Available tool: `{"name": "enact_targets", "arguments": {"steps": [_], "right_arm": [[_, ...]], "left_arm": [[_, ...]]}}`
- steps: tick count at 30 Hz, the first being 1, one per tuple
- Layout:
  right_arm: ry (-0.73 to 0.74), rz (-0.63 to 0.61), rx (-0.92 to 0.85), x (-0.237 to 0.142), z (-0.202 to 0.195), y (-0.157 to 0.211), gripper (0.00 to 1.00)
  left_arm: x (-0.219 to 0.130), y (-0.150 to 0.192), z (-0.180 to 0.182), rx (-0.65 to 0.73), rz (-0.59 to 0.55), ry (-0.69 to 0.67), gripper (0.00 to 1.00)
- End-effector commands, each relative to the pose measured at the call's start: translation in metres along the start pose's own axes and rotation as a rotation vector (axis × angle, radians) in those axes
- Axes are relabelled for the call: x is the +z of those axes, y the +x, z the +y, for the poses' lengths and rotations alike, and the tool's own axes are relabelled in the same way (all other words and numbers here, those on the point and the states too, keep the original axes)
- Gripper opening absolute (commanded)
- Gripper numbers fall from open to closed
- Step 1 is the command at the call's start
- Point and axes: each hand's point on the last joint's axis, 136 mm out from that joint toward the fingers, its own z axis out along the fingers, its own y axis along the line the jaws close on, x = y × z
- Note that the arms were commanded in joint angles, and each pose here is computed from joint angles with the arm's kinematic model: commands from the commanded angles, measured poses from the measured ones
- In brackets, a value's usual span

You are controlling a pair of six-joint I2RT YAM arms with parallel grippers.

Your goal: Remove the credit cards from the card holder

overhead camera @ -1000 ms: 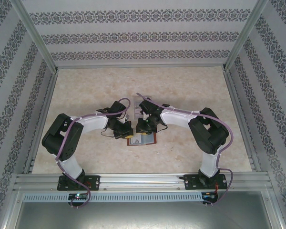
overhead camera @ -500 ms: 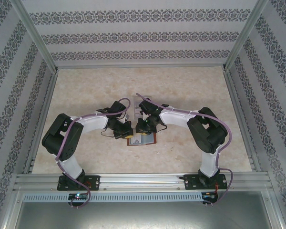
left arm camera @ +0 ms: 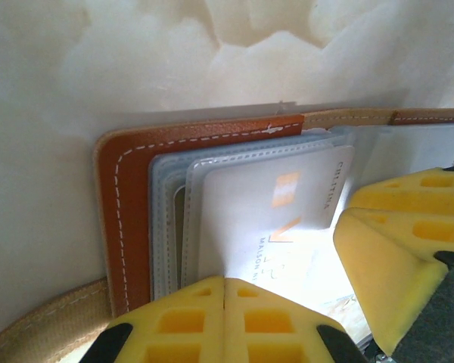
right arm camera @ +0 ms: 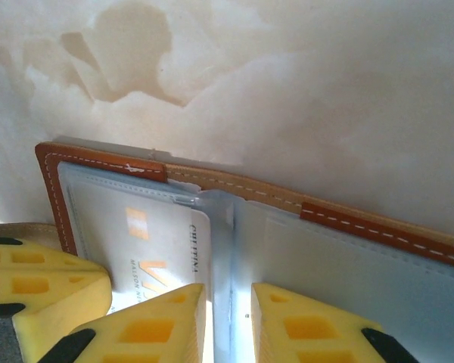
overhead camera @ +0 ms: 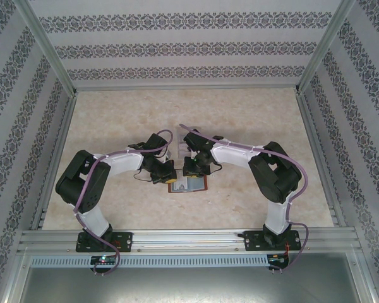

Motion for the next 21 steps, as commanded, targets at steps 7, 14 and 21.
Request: {"name": "enact_targets", "arguments": {"steps": [7, 14, 21], "right_arm": [[-0.117, -0.032, -0.011, -0.014, 0.027, -0.011, 0.23], [-0.104, -0.015, 0.000, -0.003, 0.022, -0.011, 0.24], [-0.082, 0.008, 0.013, 0.009, 0.013, -0.007, 0.24]], "left_arm": [[0.005, 0.003, 0.007, 0.009, 0.016, -0.045, 0.00], [0.004, 0.003, 0.007, 0.012, 0.015, -0.044, 0.00], [0.004, 0.003, 0.006, 0.013, 0.013, -0.041, 0.00]]}}
